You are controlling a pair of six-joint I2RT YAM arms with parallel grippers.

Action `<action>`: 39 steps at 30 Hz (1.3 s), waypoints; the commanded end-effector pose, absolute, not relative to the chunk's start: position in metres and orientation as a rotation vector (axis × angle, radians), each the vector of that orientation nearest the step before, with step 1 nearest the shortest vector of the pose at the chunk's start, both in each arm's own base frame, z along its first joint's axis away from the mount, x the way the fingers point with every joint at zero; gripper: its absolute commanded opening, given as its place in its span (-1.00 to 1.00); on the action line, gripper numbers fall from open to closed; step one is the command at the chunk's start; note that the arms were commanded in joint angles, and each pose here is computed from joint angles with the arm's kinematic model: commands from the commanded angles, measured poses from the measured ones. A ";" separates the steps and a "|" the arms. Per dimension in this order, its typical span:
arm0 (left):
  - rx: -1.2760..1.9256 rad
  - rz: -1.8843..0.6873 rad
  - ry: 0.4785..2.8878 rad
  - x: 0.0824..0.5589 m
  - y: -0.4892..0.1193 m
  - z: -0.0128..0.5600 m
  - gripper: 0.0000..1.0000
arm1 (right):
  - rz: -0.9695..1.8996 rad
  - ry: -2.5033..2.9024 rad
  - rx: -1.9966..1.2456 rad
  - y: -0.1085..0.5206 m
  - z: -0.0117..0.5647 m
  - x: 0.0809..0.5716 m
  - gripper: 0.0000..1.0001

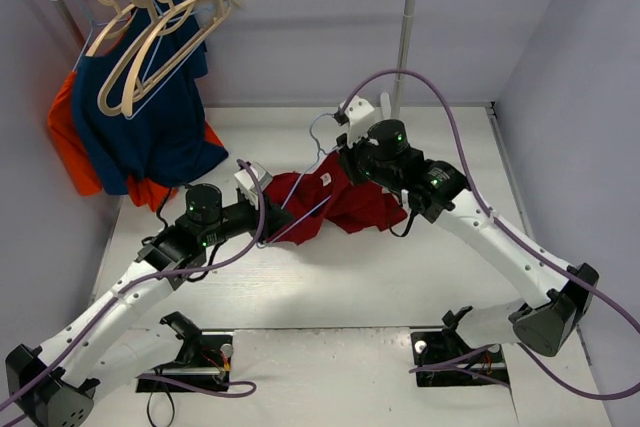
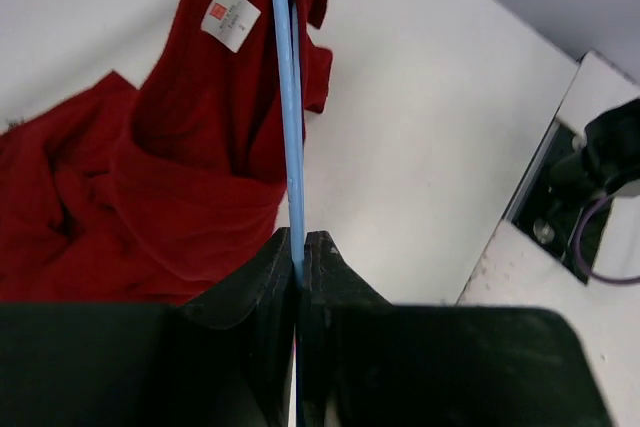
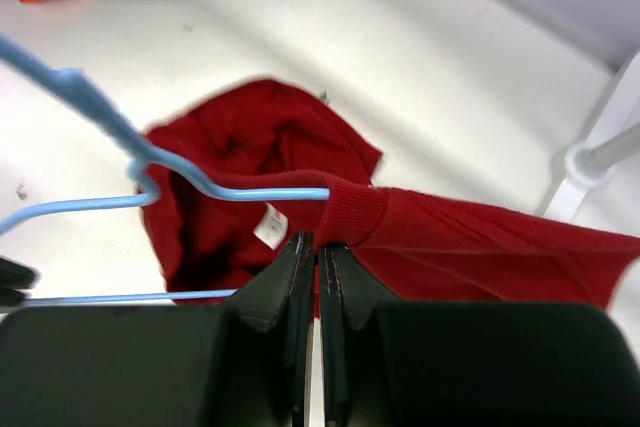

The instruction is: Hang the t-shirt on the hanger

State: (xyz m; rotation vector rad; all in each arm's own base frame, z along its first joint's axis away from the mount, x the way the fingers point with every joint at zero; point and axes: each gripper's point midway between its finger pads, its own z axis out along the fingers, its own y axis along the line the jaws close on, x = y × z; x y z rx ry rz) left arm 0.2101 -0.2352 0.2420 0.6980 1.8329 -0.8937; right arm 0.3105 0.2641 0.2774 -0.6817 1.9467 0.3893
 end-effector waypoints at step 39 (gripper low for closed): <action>0.511 -1.093 1.205 0.236 -0.265 0.290 -1.00 | 0.345 1.703 -0.835 0.249 0.390 0.271 0.07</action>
